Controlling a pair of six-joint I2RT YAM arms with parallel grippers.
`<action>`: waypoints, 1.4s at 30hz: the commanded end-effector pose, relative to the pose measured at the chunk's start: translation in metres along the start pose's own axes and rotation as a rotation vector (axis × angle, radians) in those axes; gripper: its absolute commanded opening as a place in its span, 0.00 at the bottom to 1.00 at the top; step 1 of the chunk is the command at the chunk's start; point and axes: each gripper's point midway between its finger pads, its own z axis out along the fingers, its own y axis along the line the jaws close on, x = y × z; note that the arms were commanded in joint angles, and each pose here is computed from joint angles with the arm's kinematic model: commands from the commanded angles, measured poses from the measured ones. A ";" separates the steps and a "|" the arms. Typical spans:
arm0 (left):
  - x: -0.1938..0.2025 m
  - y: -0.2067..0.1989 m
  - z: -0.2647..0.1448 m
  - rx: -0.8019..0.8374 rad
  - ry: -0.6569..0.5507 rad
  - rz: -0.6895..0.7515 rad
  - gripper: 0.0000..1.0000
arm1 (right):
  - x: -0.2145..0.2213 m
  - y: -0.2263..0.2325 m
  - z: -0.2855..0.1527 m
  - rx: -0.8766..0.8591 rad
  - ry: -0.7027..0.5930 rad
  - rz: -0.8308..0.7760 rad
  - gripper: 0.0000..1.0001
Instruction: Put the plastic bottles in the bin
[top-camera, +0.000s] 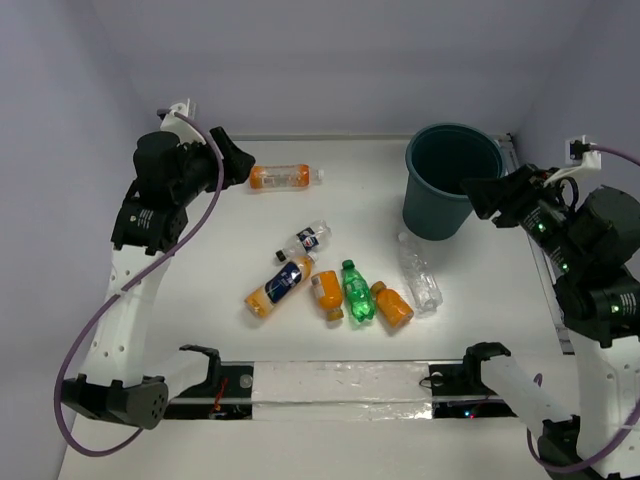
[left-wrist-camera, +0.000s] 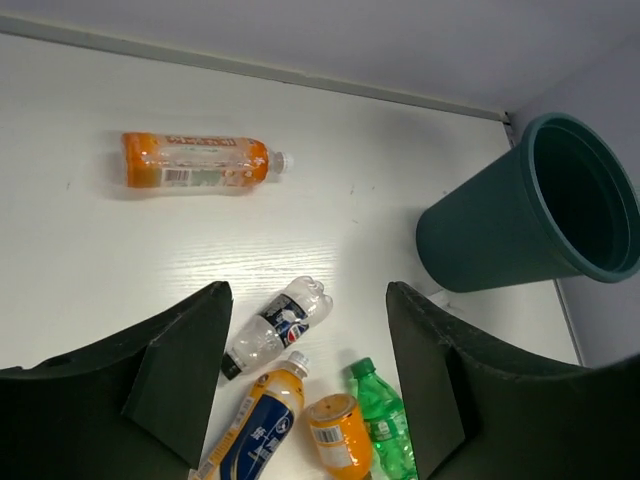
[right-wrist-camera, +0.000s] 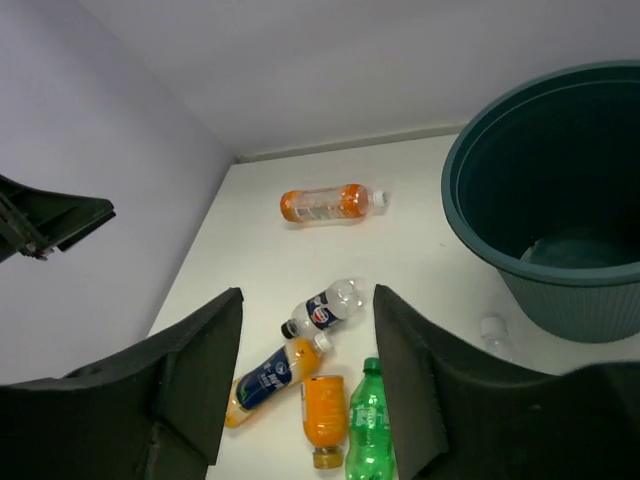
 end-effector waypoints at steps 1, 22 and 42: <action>-0.025 -0.027 -0.003 0.124 -0.077 0.067 0.59 | -0.011 0.001 -0.009 0.010 -0.056 -0.017 0.51; 0.040 0.048 0.189 -0.055 0.169 0.596 0.29 | -0.003 0.004 0.004 0.002 -0.003 -0.066 0.00; 0.114 0.065 0.309 -0.055 0.338 0.686 0.92 | 0.014 -0.001 0.009 0.023 0.068 -0.088 0.69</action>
